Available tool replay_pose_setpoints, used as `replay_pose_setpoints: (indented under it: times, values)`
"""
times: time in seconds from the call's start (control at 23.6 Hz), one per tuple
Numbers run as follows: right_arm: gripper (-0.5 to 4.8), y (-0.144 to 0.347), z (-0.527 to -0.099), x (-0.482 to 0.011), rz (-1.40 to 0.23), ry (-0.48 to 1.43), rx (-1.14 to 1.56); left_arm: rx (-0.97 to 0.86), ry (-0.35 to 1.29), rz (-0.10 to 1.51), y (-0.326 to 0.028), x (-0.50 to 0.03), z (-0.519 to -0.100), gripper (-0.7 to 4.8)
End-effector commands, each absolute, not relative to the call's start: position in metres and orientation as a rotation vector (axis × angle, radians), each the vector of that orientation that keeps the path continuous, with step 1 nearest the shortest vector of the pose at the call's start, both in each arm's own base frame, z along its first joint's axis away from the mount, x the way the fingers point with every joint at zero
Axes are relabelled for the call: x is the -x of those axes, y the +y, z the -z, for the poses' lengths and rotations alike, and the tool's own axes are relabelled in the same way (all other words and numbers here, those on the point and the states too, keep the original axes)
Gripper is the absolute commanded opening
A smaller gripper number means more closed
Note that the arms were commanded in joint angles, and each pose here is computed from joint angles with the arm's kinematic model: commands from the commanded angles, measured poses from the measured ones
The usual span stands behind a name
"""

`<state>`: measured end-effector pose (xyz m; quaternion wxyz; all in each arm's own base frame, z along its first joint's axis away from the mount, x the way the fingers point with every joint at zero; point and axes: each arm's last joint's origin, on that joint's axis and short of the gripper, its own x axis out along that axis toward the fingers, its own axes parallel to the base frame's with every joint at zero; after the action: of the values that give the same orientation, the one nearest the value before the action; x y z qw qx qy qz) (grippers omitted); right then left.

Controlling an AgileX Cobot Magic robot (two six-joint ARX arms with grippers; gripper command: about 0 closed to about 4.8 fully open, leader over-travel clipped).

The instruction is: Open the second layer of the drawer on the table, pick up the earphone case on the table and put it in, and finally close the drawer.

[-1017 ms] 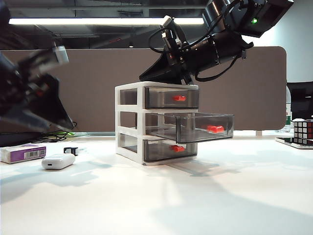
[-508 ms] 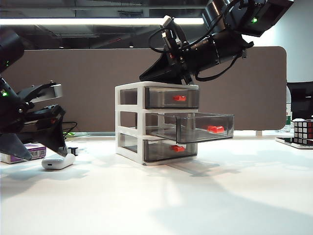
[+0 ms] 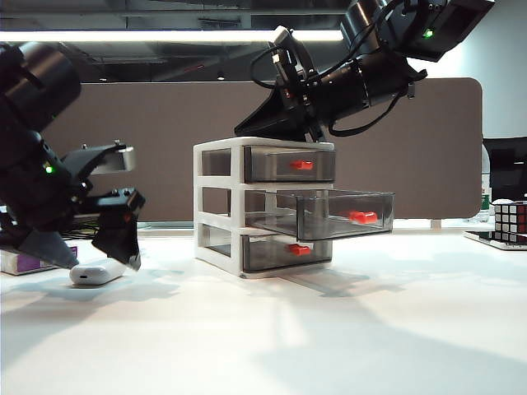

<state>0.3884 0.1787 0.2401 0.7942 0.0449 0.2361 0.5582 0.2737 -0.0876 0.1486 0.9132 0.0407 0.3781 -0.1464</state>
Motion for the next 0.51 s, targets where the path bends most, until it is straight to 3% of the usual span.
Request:
replay_pose_setpoints:
  times: [0.04,0.51]
  values:
    - [-0.05,0.1769,-0.2148,-0.3823,-1.165,0.71,-0.162,-0.091,0.772,0.213,-0.0886,-0.2762,-0.1453,4.57]
    - [-0.05,0.1768,-0.2147,-0.3823,-1.165,0.71,-0.162,-0.058,0.732,0.21,-0.09,-0.2802,-0.1459,4.57]
